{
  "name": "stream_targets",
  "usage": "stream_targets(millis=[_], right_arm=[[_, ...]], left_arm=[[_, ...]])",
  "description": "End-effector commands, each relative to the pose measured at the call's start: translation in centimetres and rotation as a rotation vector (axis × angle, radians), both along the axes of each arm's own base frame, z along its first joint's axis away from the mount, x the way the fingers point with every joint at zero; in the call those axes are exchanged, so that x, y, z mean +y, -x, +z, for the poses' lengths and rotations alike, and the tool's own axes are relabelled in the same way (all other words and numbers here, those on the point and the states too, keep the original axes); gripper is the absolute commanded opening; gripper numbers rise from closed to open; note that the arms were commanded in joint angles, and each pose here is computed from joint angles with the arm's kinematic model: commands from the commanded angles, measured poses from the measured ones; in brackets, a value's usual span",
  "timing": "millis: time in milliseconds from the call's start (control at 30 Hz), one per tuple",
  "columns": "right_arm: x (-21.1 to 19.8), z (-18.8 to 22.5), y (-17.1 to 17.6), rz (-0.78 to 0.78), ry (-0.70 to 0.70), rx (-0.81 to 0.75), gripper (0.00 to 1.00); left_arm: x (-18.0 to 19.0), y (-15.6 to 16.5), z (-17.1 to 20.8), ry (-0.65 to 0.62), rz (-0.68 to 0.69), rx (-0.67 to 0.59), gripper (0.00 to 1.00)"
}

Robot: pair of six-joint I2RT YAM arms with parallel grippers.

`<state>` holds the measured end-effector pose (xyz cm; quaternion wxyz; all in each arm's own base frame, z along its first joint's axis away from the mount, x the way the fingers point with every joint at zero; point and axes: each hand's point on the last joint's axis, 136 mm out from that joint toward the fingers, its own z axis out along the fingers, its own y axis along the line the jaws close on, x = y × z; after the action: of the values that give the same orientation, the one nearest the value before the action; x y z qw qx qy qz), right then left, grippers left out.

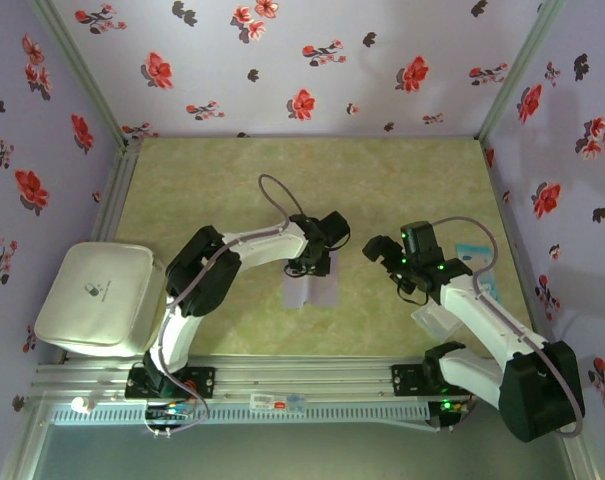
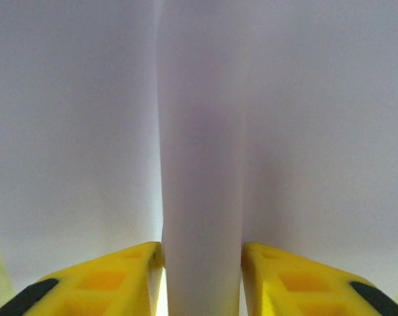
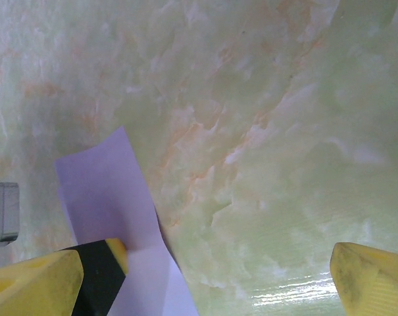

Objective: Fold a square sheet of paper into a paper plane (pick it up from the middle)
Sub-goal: First fold the square sheet of paper in half at the center of the table.

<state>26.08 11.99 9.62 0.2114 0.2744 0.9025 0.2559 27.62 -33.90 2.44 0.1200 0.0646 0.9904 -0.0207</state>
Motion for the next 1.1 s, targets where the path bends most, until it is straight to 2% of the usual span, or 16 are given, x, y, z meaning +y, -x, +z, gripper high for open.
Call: stream_targets(millis=[0, 333, 500, 667, 833, 933, 1067], right_arm=[[-0.5, 0.2, -0.2, -0.032, 0.014, 0.004, 0.97], [-1.2, 0.4, -0.2, -0.040, 0.052, 0.011, 0.97], [-1.5, 0.7, -0.2, -0.041, 0.069, 0.011, 0.98], [-1.4, 1.2, -0.5, -0.054, 0.048, -0.003, 0.98], [-1.1, 2.2, -1.0, -0.067, 0.000, -0.060, 0.98], [-0.8, 2.8, -1.2, -0.059, -0.027, -0.104, 0.97], [-0.1, 3.1, -1.3, -0.034, -0.075, -0.150, 0.95]], left_arm=[[0.2, -0.8, 2.2, 0.033, 0.019, -0.080, 0.37], [0.0, -1.5, 6.1, 0.118, 0.034, -0.137, 0.37], [-0.4, -1.9, 8.7, 0.204, 0.041, -0.163, 0.38], [-1.7, -2.1, 10.4, 0.405, 0.070, -0.146, 0.40], [-3.7, -2.3, 11.3, 0.714, 0.104, -0.135, 0.42], [-4.1, -2.2, 11.2, 0.812, 0.113, -0.145, 0.42], [-4.7, -1.9, 10.0, 0.844, 0.120, -0.105, 0.42]])
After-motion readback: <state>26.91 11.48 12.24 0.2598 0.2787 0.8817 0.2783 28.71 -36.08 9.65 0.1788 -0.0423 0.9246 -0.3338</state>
